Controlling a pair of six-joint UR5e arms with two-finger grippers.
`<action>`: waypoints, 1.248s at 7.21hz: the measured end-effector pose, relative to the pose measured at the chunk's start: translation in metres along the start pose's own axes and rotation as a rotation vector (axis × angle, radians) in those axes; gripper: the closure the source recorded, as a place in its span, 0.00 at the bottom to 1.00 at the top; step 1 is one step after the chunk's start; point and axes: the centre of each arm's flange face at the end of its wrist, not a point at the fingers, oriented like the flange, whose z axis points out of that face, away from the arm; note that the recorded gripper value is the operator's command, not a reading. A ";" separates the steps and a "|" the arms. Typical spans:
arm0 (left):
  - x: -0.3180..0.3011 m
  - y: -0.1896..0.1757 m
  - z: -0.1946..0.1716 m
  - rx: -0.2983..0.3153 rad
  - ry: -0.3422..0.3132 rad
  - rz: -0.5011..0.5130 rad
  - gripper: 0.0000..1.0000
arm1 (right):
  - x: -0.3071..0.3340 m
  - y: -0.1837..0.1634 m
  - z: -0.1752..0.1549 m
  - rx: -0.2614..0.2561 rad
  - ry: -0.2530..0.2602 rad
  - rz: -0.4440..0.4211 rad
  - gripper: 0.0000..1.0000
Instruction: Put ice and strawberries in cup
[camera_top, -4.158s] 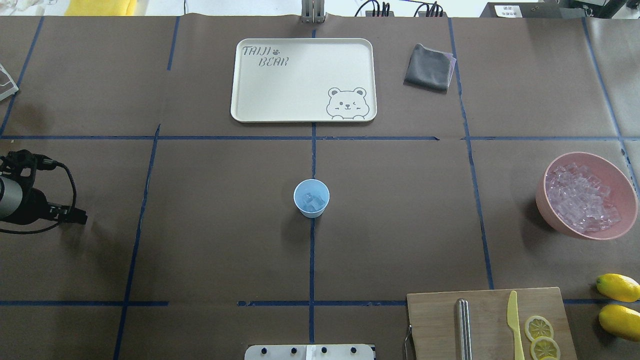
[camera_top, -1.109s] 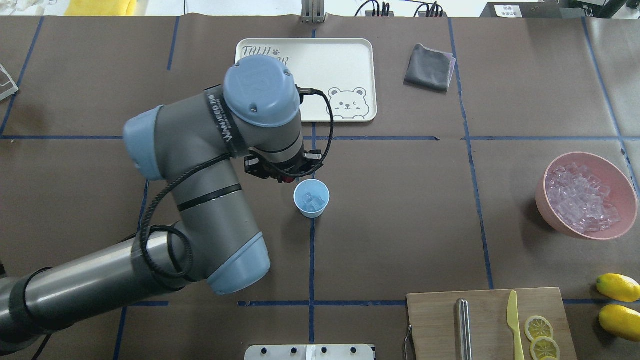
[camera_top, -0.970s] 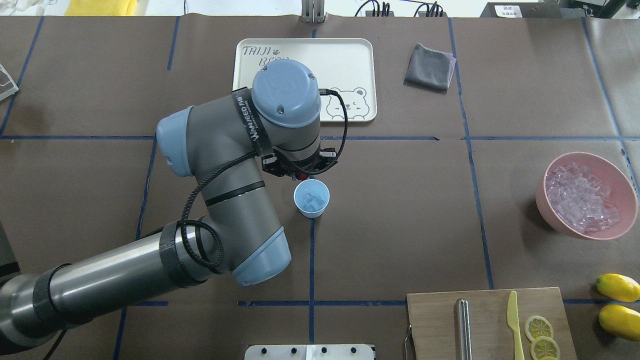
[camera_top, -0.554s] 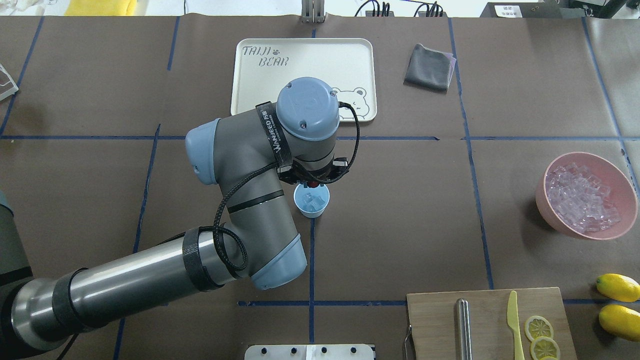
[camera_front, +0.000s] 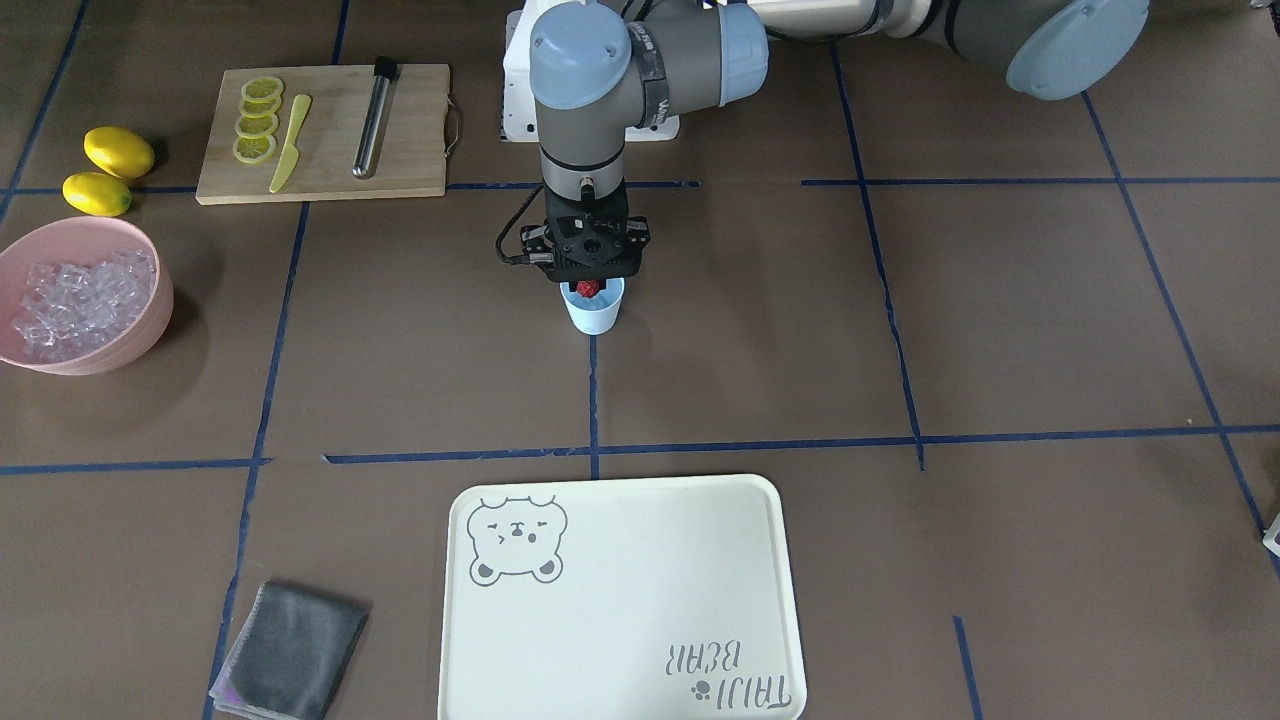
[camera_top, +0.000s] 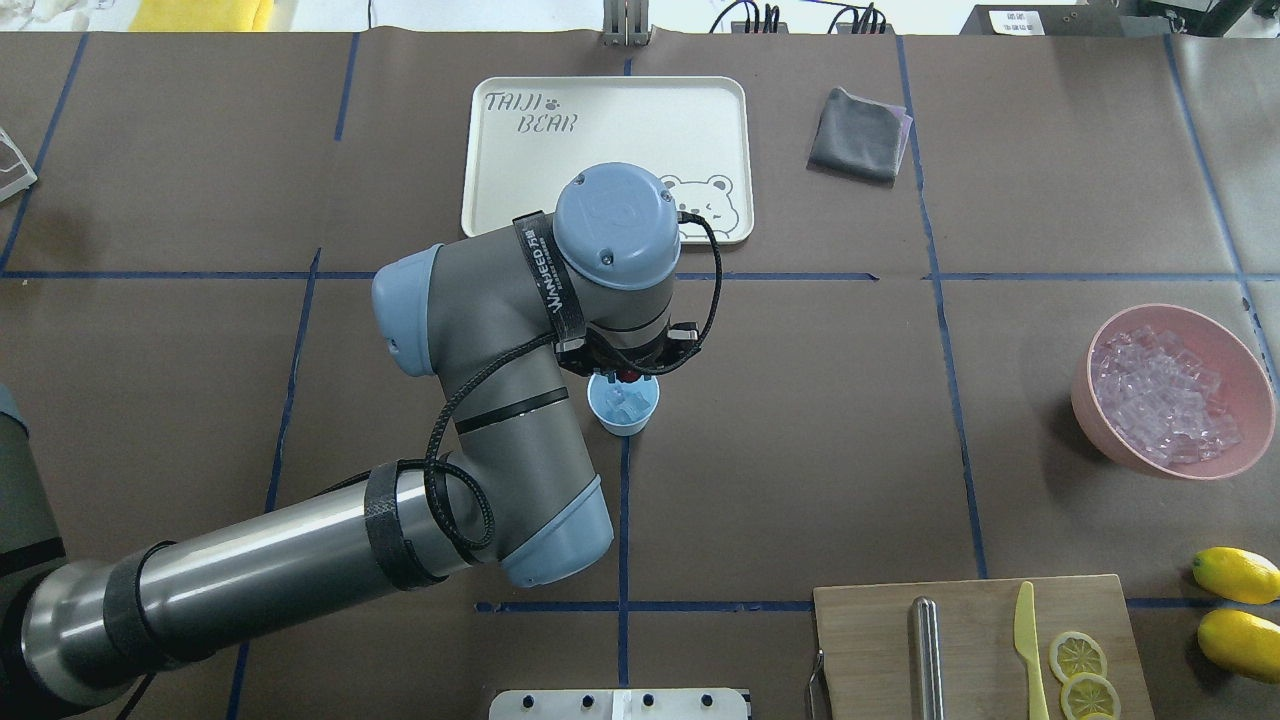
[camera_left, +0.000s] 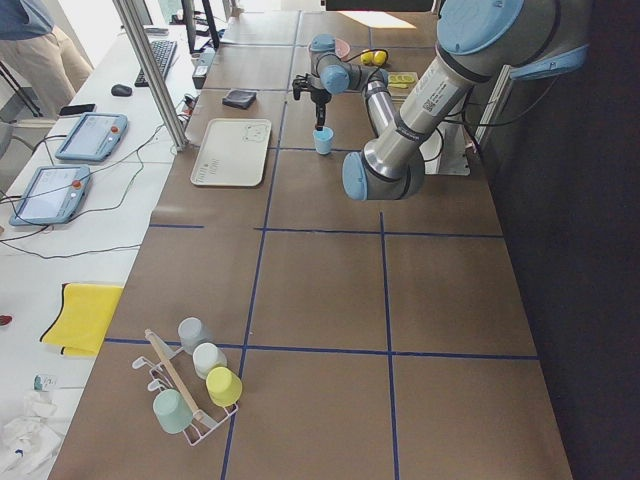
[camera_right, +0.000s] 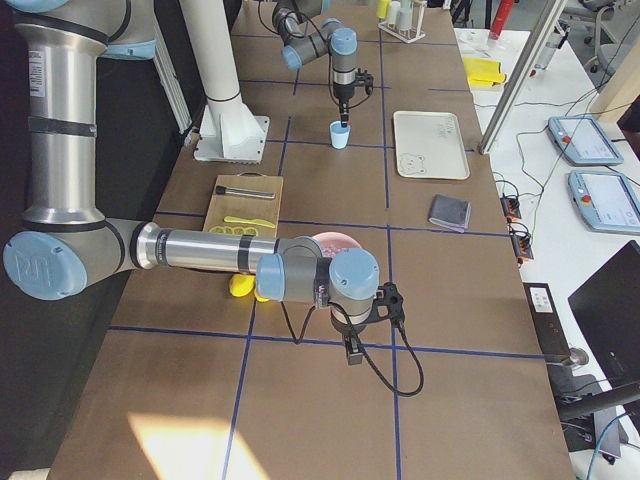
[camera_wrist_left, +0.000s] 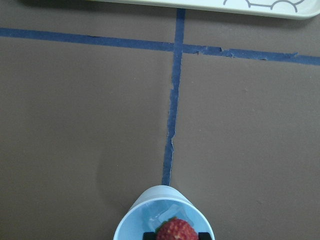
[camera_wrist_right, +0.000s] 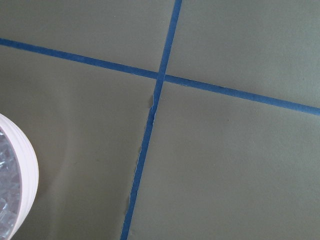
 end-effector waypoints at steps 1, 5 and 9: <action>0.000 0.001 -0.001 0.000 0.003 0.004 0.00 | 0.000 0.000 0.000 0.000 0.000 0.000 0.00; -0.024 0.006 -0.005 -0.002 0.004 0.037 0.00 | 0.000 0.000 0.000 0.000 0.000 0.000 0.00; -0.206 -0.041 -0.069 -0.059 -0.068 0.276 0.00 | -0.001 -0.001 -0.001 0.002 -0.002 0.013 0.00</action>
